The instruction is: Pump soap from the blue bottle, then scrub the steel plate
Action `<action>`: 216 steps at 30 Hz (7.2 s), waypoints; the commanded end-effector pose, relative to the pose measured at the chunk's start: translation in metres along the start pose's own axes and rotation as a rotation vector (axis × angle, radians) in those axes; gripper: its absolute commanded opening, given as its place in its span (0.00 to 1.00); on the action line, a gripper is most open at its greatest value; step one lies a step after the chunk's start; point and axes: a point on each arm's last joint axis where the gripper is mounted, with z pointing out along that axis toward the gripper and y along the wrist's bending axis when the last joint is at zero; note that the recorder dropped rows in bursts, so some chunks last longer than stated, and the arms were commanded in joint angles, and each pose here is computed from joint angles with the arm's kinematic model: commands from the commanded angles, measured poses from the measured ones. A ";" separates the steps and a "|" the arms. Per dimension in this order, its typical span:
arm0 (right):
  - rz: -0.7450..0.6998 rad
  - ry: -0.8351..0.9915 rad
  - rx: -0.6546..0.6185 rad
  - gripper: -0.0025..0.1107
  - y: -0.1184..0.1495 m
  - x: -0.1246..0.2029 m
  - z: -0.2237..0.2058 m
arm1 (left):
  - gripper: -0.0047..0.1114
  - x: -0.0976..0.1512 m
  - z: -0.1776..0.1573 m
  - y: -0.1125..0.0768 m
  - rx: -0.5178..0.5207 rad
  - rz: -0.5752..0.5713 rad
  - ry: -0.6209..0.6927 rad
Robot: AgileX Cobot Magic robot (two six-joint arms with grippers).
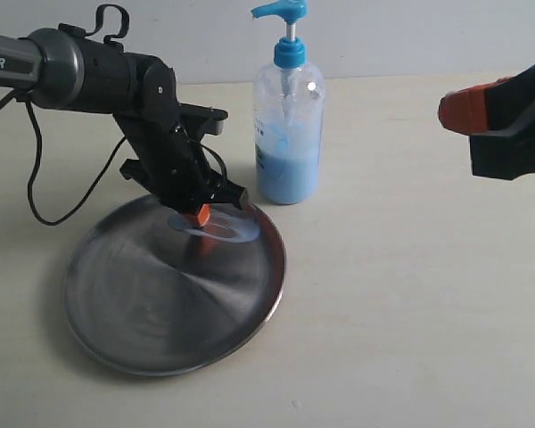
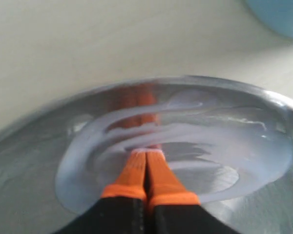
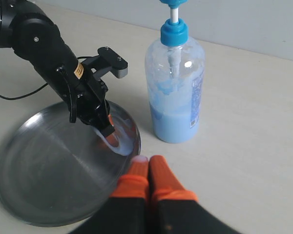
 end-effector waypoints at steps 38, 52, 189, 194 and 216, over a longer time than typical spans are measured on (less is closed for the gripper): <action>-0.106 0.008 0.046 0.02 -0.004 0.002 -0.001 | 0.04 0.016 -0.149 -0.021 -0.055 0.103 -0.156; -0.143 0.047 0.050 0.02 -0.004 0.005 -0.001 | 0.04 0.125 -0.244 -0.007 -0.117 0.153 -0.352; -0.138 0.050 0.048 0.02 -0.004 0.006 -0.001 | 0.04 0.358 -0.147 0.057 -0.357 -0.371 -1.161; -0.138 0.050 0.048 0.02 -0.004 0.006 -0.001 | 0.04 0.358 -0.147 0.057 -0.357 -0.371 -1.161; -0.100 -0.063 0.054 0.02 0.003 0.014 -0.035 | 0.04 0.358 -0.147 0.057 -0.357 -0.372 -1.161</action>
